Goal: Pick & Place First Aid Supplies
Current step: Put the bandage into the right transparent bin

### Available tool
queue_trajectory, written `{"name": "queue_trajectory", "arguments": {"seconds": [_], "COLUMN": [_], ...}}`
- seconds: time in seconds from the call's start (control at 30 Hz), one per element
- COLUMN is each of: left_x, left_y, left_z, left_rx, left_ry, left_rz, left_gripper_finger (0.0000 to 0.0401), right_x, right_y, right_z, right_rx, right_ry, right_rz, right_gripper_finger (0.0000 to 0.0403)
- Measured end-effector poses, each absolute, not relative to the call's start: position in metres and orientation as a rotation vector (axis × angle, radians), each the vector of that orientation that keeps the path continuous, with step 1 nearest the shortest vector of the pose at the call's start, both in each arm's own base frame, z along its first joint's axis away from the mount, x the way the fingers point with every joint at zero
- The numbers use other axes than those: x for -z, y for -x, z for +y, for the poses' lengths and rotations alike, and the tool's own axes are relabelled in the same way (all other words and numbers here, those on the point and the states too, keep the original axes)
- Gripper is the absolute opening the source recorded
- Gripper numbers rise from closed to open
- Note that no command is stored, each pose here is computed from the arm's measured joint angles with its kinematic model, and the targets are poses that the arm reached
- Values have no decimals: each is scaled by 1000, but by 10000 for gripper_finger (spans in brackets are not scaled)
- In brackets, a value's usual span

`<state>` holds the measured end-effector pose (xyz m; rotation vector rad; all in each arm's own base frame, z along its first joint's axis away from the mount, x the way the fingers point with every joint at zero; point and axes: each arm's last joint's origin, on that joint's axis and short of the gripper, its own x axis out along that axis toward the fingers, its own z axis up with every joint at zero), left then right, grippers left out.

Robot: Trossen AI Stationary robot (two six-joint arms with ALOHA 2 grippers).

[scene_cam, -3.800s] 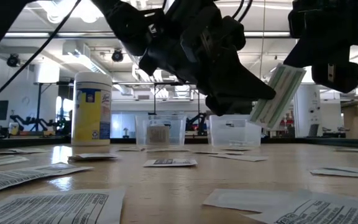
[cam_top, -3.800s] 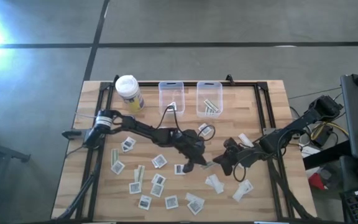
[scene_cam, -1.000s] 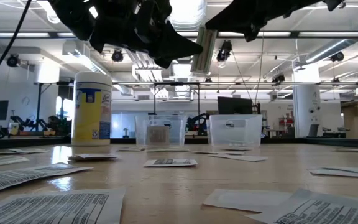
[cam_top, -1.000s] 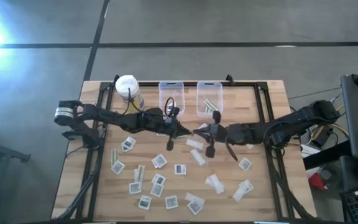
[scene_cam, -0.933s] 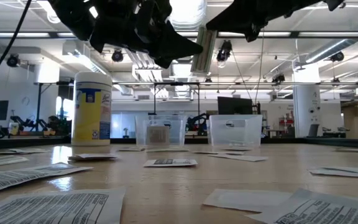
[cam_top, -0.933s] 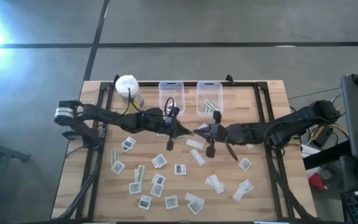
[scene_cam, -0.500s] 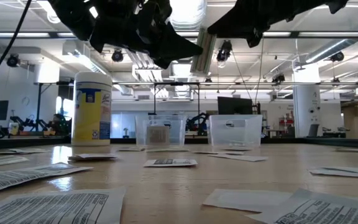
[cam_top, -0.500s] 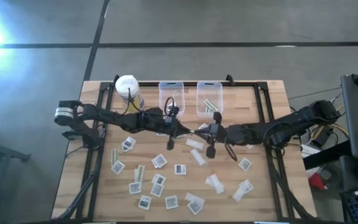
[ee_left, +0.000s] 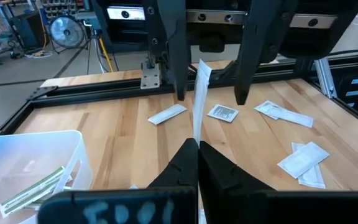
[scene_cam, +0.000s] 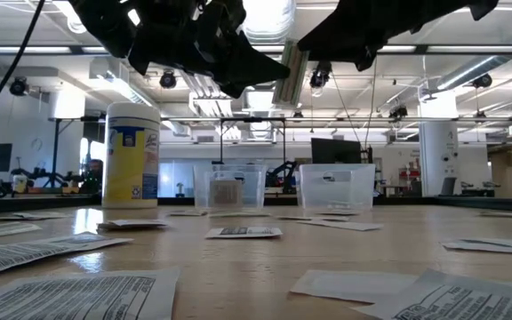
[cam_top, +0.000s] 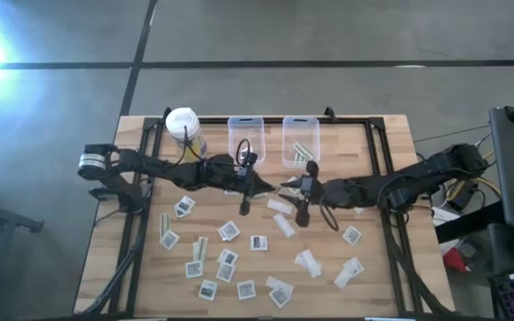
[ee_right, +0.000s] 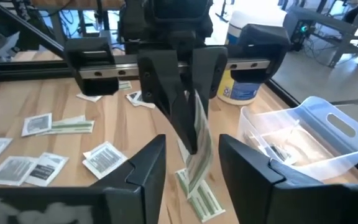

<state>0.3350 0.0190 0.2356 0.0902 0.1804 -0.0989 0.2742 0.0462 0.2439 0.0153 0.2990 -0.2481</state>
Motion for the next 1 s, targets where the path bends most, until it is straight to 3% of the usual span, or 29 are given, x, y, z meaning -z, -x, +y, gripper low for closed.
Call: {"name": "queue_trajectory", "arguments": {"seconds": [0.13,0.37,1.0], "left_x": [-236,-236,-236], "left_y": [-335,-335,-335], "left_z": [19,19,19], "left_rx": [99,99,98], "left_ry": [-90,-90,-91], "left_rz": [180,180,180], "left_gripper_finger": [0,0,0], "right_x": [-243,-242,-242], "right_y": [-275,-275,-275], "right_z": [44,44,44], "right_rx": [254,252,257], "right_ry": [-7,-2,-16], "right_rz": [305,306,309], "right_gripper_finger": [117,17,8]}}
